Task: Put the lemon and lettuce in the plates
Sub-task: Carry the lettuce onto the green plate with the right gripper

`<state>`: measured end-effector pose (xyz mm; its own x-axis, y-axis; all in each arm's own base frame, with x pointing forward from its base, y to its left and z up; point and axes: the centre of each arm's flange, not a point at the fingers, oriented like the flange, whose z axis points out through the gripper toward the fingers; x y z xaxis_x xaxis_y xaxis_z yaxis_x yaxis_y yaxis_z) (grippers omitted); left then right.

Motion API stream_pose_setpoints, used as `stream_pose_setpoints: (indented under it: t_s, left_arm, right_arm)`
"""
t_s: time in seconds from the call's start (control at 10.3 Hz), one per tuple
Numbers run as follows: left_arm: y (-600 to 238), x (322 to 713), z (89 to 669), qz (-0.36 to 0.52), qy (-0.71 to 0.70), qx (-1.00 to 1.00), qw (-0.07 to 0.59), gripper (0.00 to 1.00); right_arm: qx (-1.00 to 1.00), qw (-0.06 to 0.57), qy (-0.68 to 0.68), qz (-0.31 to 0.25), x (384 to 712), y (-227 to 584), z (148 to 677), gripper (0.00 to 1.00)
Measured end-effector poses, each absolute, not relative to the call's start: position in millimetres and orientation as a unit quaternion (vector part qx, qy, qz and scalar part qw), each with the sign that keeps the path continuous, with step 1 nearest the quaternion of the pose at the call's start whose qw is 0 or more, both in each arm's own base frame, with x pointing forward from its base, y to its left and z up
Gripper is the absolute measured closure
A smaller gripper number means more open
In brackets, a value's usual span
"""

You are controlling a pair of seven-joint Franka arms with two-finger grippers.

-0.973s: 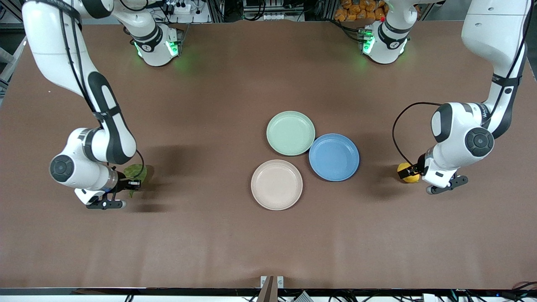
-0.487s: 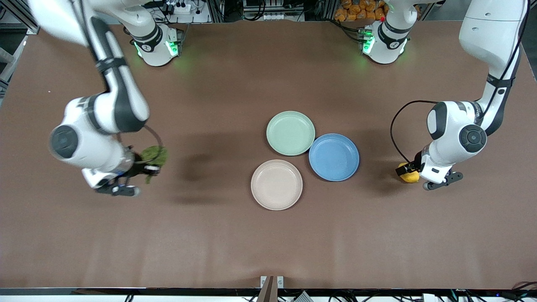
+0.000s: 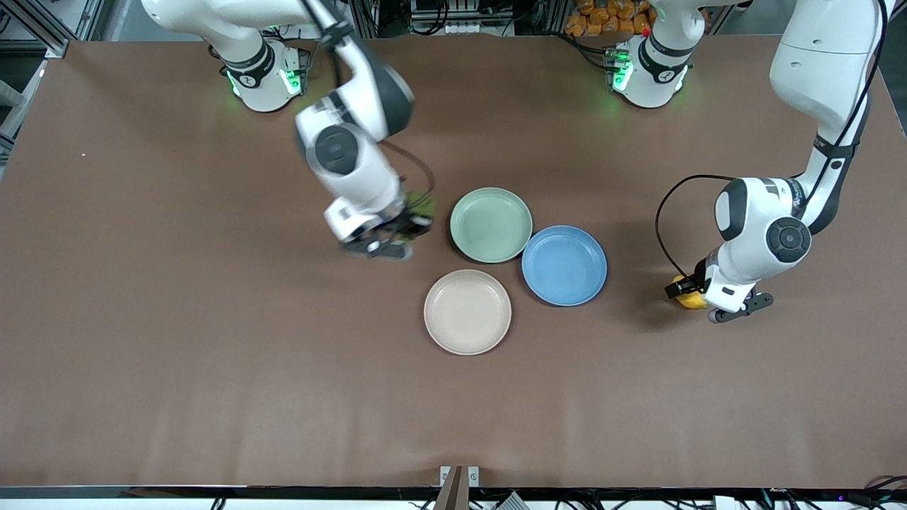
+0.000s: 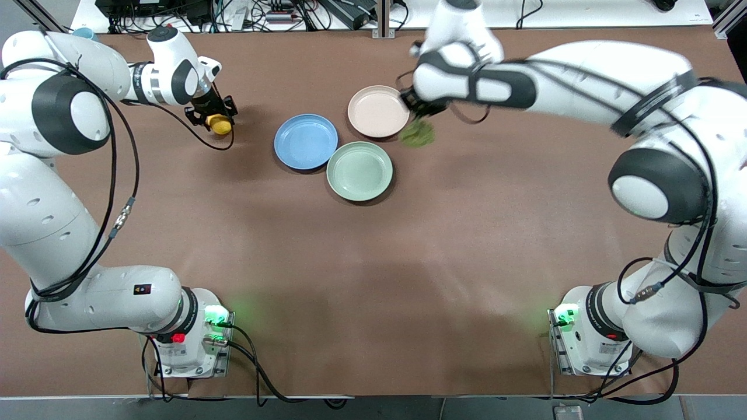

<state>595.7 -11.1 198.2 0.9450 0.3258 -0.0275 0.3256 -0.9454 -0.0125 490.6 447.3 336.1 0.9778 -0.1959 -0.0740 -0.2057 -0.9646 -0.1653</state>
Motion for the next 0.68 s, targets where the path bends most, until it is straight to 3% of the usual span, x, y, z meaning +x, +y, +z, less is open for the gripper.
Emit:
stream_pose_setpoints:
  t_s: [0.29, 0.68]
  left_arm:
    - [-11.8, 603.1, 202.3, 0.005, -0.165, -0.986, 0.002, 0.29]
    - [-42.6, 641.3, 247.8, -0.049, -0.157, -0.986, -0.022, 0.29]
  right_arm:
    - [-0.988, 0.087, 0.128, 0.02, 442.9, 513.2, 290.1, 0.96]
    - [-0.984, 0.085, 0.157, 0.014, 447.2, 559.4, 240.0, 0.96]
